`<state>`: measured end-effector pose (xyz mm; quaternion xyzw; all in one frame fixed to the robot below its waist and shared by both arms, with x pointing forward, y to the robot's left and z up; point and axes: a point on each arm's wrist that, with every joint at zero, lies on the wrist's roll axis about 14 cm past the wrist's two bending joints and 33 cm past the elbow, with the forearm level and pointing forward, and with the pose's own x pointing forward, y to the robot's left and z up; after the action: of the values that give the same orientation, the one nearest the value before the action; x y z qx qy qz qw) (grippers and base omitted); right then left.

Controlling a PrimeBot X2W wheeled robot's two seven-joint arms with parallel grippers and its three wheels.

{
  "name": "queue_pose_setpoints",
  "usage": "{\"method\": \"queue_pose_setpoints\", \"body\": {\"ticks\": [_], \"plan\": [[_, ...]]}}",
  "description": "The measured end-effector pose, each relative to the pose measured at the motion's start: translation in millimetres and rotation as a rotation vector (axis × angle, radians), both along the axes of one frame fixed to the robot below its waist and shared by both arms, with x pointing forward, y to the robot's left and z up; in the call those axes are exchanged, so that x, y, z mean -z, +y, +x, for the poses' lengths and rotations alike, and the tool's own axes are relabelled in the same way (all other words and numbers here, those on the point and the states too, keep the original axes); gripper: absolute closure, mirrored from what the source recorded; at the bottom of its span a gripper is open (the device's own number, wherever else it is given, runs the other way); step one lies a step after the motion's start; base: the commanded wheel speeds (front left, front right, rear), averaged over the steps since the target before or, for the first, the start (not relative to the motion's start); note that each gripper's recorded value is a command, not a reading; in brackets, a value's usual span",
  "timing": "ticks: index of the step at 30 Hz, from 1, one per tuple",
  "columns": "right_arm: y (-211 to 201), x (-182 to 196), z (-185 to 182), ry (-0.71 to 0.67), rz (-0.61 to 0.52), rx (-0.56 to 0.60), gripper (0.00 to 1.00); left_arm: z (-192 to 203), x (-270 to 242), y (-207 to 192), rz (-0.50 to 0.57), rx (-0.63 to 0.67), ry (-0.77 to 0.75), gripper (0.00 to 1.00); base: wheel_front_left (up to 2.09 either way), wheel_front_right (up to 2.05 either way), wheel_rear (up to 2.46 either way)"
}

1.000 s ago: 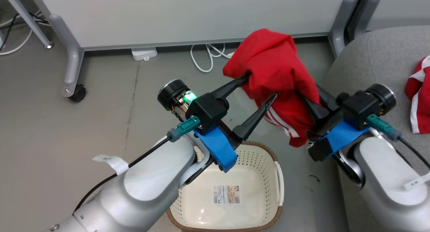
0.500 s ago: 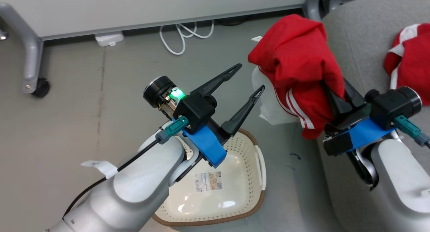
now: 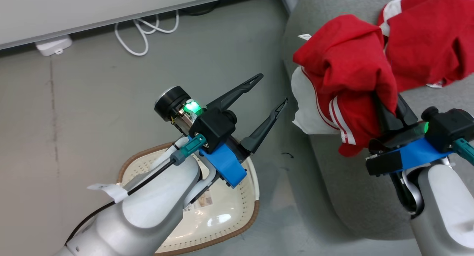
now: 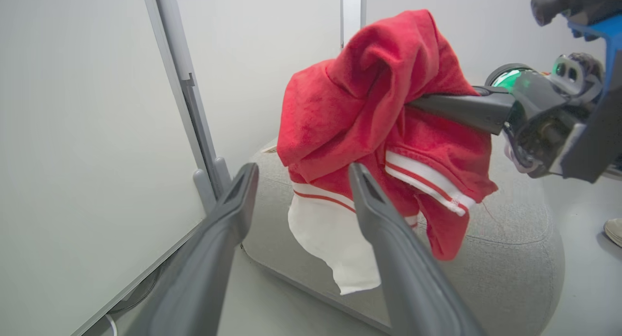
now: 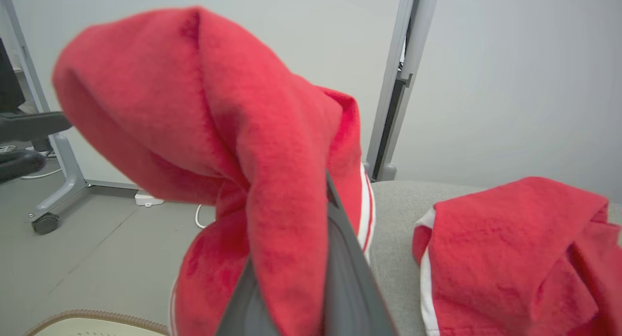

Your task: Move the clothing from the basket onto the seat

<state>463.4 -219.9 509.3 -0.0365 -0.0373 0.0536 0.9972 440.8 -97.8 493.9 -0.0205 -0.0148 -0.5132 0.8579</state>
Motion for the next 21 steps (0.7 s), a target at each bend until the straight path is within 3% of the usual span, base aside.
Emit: {"method": "queue_pose_setpoints", "body": {"ticks": [10,21], "plan": [[-44,10,-32,0.038,0.007,0.152,1.0,-12,6,-33,-0.018,0.1,0.009,0.0,0.0,0.0,0.0],[-54,-13,-35,-0.033,-0.003,0.184,1.0,-14,7,-37,-0.021,0.114,0.007,0.0,0.0,0.0,0.0]]}}
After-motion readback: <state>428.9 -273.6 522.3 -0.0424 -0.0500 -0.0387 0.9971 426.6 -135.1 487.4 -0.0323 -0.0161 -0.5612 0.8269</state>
